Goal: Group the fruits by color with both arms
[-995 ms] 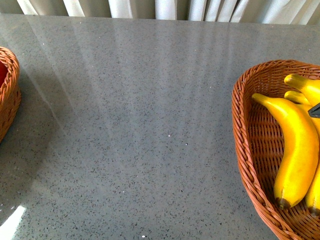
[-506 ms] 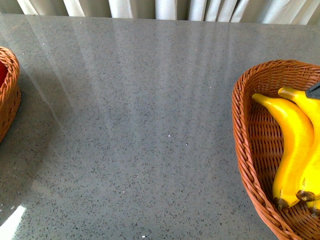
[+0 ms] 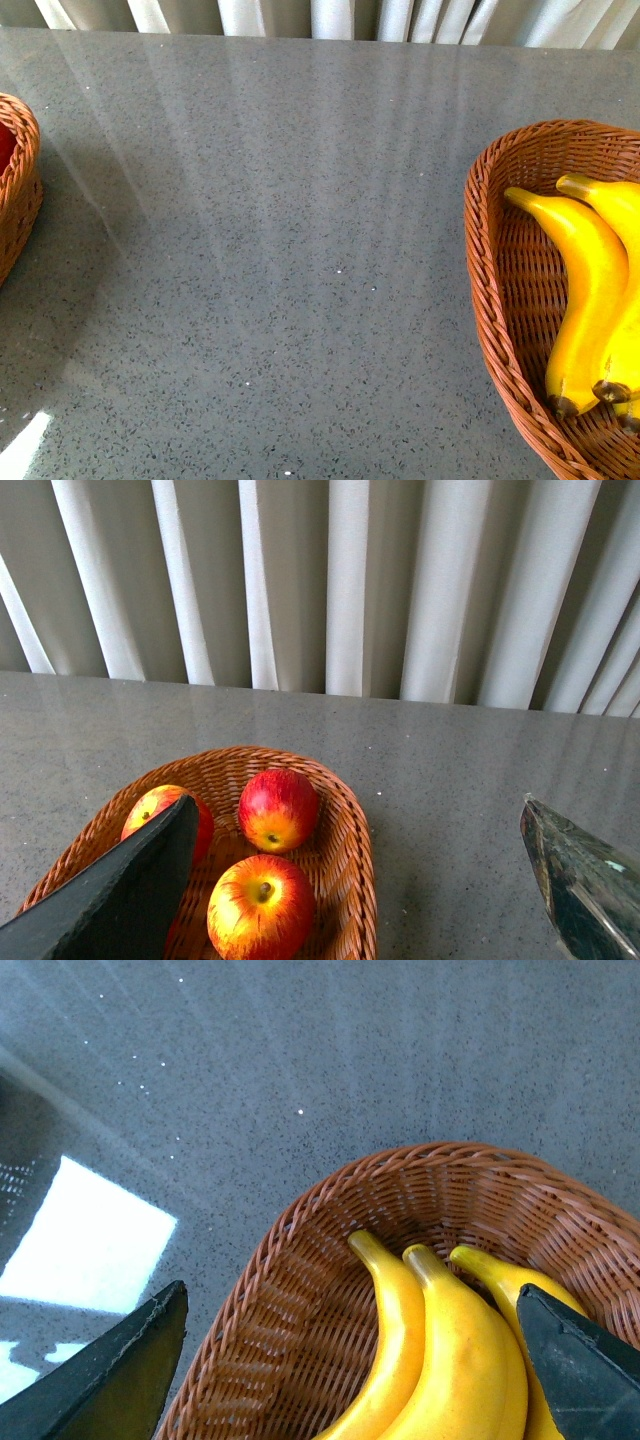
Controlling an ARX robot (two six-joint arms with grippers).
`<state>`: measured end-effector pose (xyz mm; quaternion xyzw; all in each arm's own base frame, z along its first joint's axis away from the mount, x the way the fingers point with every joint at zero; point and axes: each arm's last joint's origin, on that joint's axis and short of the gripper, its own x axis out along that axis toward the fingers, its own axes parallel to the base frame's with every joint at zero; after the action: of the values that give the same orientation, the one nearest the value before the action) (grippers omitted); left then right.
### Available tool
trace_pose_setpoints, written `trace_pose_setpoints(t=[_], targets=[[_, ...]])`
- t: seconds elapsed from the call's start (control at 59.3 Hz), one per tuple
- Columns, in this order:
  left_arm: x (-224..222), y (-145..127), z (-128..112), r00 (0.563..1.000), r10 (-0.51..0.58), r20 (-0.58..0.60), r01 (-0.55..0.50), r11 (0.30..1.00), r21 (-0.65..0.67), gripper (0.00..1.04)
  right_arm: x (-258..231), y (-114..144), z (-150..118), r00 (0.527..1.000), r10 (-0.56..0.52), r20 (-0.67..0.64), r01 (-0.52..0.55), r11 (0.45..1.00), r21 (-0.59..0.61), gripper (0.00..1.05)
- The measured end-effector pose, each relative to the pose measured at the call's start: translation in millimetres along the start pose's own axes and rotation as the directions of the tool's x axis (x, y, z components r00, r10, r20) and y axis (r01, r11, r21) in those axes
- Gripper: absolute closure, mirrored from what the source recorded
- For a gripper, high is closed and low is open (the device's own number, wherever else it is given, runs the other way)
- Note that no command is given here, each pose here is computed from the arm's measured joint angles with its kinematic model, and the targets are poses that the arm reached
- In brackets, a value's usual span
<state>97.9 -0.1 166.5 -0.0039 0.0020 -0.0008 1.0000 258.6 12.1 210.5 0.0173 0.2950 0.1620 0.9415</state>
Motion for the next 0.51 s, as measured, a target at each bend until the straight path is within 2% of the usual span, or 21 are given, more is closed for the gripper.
trace_pose_setpoints(t=[0.051, 0.135, 0.253, 0.354, 0.506], targets=[[0.0, 0.0, 0.0, 1.000, 0.000, 0.000, 0.000, 1.000, 0.000, 0.09, 1.9, -2.8, -5.5, 0.981, -0.135, 0.137, 0.138, 0.990, -0.017, 0.19], [0.0, 0.0, 0.0, 1.000, 0.000, 0.000, 0.000, 1.000, 0.000, 0.09, -4.7, -7.0, -25.4, 0.886, -0.289, 0.364, 0.299, 0.954, 0.028, 0.33], [0.0, 0.0, 0.0, 1.000, 0.000, 0.000, 0.000, 1.000, 0.000, 0.09, -23.5, -3.1, -33.9, 0.790, -0.301, 0.534, 0.324, 0.945, 0.052, 0.52], [0.0, 0.0, 0.0, 1.000, 0.000, 0.000, 0.000, 1.000, 0.000, 0.09, -34.4, 1.3, -39.9, 0.769, -0.292, 0.569, 0.321, 0.946, 0.051, 0.68], [0.0, 0.0, 0.0, 1.000, 0.000, 0.000, 0.000, 1.000, 0.000, 0.09, -41.7, 5.1, -61.4, 0.783, -0.297, 0.546, 0.321, 0.946, 0.054, 0.94]])
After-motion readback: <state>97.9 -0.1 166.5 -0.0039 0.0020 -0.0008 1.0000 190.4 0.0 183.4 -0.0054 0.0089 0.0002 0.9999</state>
